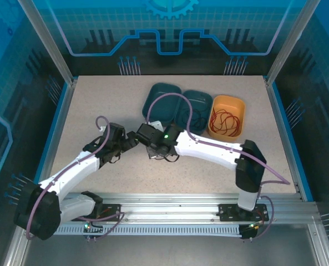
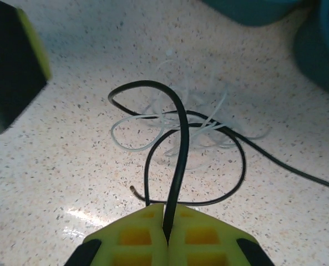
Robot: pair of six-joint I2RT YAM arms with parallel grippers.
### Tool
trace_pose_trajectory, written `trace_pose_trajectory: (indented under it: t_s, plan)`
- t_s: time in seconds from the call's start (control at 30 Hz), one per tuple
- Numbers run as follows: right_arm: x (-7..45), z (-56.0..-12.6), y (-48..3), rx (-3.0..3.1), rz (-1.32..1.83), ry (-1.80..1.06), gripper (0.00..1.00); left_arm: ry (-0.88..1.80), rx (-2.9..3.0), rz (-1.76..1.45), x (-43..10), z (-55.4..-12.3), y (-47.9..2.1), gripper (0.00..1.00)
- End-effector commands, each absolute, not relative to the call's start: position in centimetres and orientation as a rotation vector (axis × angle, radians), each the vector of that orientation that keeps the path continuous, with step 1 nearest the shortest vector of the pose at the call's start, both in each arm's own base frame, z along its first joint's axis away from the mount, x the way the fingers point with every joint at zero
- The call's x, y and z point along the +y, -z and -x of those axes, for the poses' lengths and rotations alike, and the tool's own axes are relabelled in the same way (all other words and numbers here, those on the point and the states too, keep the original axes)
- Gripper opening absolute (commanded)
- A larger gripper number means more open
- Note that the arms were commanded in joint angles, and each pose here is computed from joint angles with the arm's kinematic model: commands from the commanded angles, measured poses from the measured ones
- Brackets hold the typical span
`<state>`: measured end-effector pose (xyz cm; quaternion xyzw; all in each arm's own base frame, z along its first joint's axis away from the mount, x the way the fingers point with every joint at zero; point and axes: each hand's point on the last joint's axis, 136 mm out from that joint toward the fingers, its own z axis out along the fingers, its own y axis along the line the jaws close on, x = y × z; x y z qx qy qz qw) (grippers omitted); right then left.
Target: Untangle the cables
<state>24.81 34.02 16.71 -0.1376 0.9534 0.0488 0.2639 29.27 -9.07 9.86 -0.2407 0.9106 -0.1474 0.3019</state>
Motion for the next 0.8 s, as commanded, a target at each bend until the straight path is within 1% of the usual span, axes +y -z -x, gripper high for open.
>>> trace_pose_trajectory:
  t_s: [0.0, 0.27, 0.47, 0.67, 0.77]
  plan:
    - [32.6, -24.4, -18.2, 2.527, 0.392, -0.116, 0.00, 0.495, 2.390, 0.557, -10.7, -30.6, -11.8, 0.99]
    - [31.4, -23.3, -20.3, 2.464, 0.418, -0.213, 0.00, 0.628, 2.379, 0.483, -12.7, -31.1, -13.6, 0.99]
    - [30.3, -22.3, -20.6, 2.455, 0.421, -0.264, 0.00, 0.743, 2.365, 0.401, -14.4, -31.0, -14.8, 0.99]
    - [29.2, -22.0, -20.1, 2.479, 0.383, -0.281, 0.00, 0.944, 2.328, 0.253, -17.1, -29.7, -16.6, 0.99]
    - [29.2, -22.0, -19.9, 2.489, 0.377, -0.297, 0.00, 0.955, 2.313, 0.200, -17.6, -28.5, -16.9, 0.99]
